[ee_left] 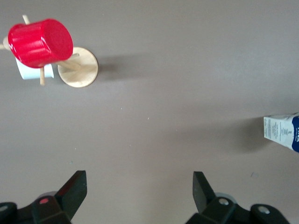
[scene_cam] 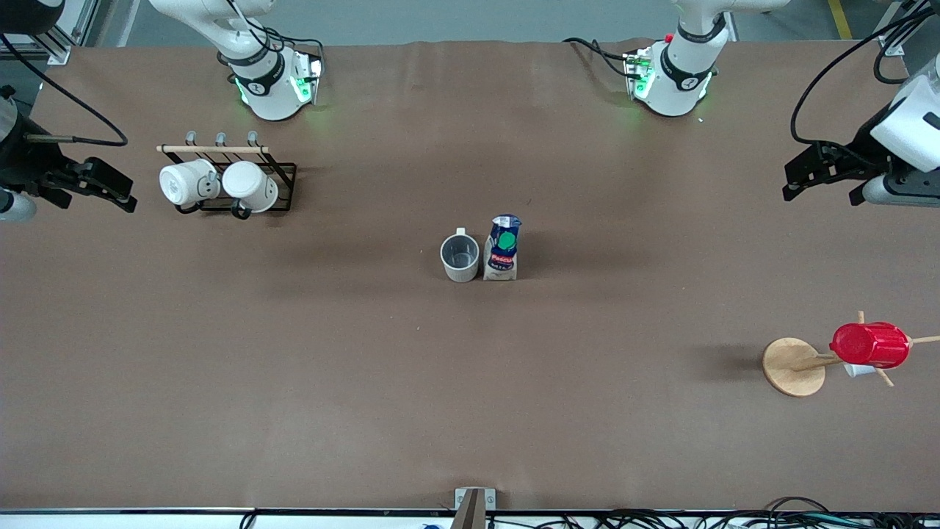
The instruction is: Place cup and milk on table
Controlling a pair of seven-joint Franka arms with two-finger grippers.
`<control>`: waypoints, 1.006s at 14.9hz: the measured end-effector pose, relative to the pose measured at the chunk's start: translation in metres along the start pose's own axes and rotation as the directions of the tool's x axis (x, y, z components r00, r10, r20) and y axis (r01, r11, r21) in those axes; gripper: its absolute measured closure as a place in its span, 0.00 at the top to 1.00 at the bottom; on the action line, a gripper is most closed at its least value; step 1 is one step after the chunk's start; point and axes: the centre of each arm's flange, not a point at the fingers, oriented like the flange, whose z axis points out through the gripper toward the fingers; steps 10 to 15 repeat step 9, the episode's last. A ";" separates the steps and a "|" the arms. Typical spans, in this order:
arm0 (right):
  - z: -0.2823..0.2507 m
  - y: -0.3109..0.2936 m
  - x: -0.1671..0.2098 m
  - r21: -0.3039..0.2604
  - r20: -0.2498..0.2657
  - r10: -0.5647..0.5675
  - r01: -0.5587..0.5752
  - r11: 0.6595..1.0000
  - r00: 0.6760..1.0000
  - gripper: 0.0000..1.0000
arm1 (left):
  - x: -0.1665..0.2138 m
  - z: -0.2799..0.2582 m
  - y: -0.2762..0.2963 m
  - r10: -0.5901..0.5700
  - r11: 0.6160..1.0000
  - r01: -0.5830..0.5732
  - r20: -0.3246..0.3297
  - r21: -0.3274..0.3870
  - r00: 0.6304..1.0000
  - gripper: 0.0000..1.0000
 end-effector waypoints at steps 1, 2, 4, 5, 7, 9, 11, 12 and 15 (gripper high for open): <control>0.000 0.000 0.000 0.000 0.000 0.000 0.000 1.000 1.000 1.00 | 0.003 -0.001 0.000 0.000 1.000 0.000 -0.003 0.000 1.000 1.00; 0.000 0.000 0.000 0.000 -0.001 0.000 0.000 1.000 1.000 1.00 | 0.004 -0.001 0.000 0.001 1.000 -0.001 -0.004 0.000 1.000 1.00; -0.002 0.000 0.000 0.001 -0.006 0.000 0.000 1.000 1.000 1.00 | 0.005 -0.001 0.001 0.003 1.000 -0.003 -0.005 0.000 1.000 1.00; -0.004 0.000 0.000 0.001 -0.010 0.000 0.000 1.000 1.000 1.00 | 0.004 -0.001 0.002 0.003 1.000 -0.003 -0.003 0.000 1.000 1.00; -0.006 0.000 0.000 0.001 -0.013 0.000 0.000 1.000 1.000 1.00 | 0.004 -0.001 0.002 0.004 1.000 -0.004 0.000 0.000 1.000 1.00; -0.006 0.000 0.000 0.001 -0.014 0.000 0.000 1.000 1.000 1.00 | 0.004 -0.001 0.002 0.004 1.000 -0.004 0.000 0.000 1.000 1.00; -0.006 0.000 0.000 0.001 -0.014 0.000 0.000 1.000 1.000 1.00 | 0.004 -0.001 0.002 0.004 1.000 -0.004 0.000 0.000 1.000 1.00; -0.006 0.000 0.000 0.001 -0.014 0.000 0.000 1.000 1.000 1.00 | 0.004 -0.001 0.002 0.004 1.000 -0.004 0.000 0.000 1.000 1.00; -0.006 0.000 0.000 0.001 -0.014 0.000 0.000 1.000 1.000 1.00 | 0.004 -0.001 0.002 0.004 1.000 -0.004 0.000 0.000 1.000 1.00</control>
